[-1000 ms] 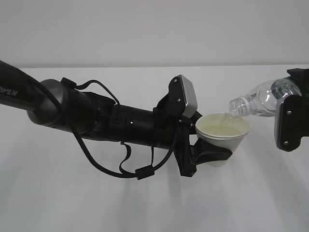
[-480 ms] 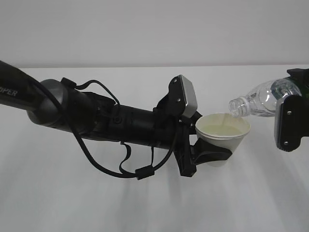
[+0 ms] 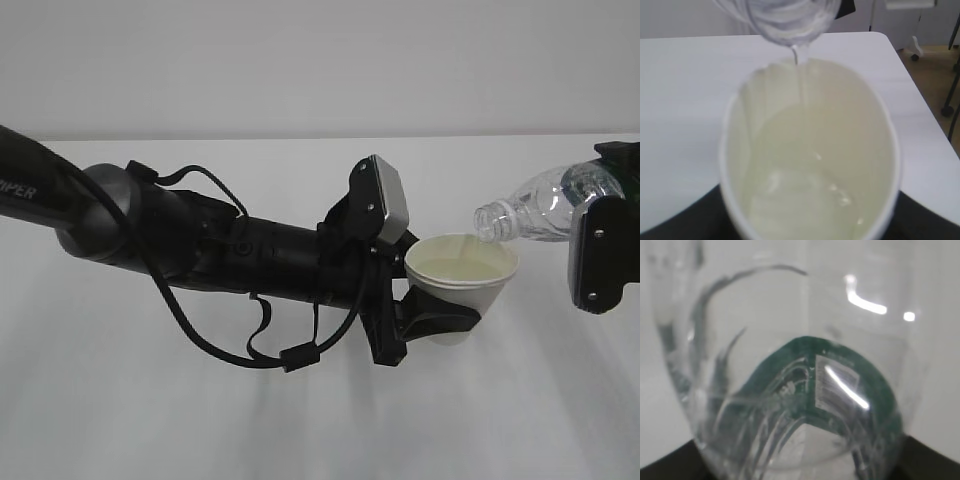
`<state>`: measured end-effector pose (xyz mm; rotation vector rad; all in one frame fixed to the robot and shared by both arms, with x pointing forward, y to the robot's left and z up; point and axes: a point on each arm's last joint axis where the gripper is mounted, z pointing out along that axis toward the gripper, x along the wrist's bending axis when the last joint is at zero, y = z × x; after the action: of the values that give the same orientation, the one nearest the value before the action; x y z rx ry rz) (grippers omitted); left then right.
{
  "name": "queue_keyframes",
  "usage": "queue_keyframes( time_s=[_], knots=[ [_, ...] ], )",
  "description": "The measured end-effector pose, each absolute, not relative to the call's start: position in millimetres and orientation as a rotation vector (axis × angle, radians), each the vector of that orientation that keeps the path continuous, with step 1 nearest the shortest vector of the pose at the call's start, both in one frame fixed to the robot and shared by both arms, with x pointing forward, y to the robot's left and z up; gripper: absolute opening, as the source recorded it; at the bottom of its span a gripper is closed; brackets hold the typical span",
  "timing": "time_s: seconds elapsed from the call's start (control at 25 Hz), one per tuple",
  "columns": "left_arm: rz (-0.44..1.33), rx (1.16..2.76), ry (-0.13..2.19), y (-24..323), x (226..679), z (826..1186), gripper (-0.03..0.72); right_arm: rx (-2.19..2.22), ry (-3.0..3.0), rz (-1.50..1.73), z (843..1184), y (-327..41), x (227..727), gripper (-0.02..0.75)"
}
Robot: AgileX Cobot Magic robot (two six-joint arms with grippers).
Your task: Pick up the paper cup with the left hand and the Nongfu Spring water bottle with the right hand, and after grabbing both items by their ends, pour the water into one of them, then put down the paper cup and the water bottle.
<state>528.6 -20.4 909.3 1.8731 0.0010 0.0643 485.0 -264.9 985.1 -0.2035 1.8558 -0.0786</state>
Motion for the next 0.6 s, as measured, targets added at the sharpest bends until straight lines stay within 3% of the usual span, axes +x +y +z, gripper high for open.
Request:
queue_keyframes(
  time_s=[0.6],
  knots=[
    [0.064,1.873,0.001,-20.4,528.6,909.3,0.412,-0.204,1.856,-0.079,985.1,-264.9,485.0,0.430]
  ],
)
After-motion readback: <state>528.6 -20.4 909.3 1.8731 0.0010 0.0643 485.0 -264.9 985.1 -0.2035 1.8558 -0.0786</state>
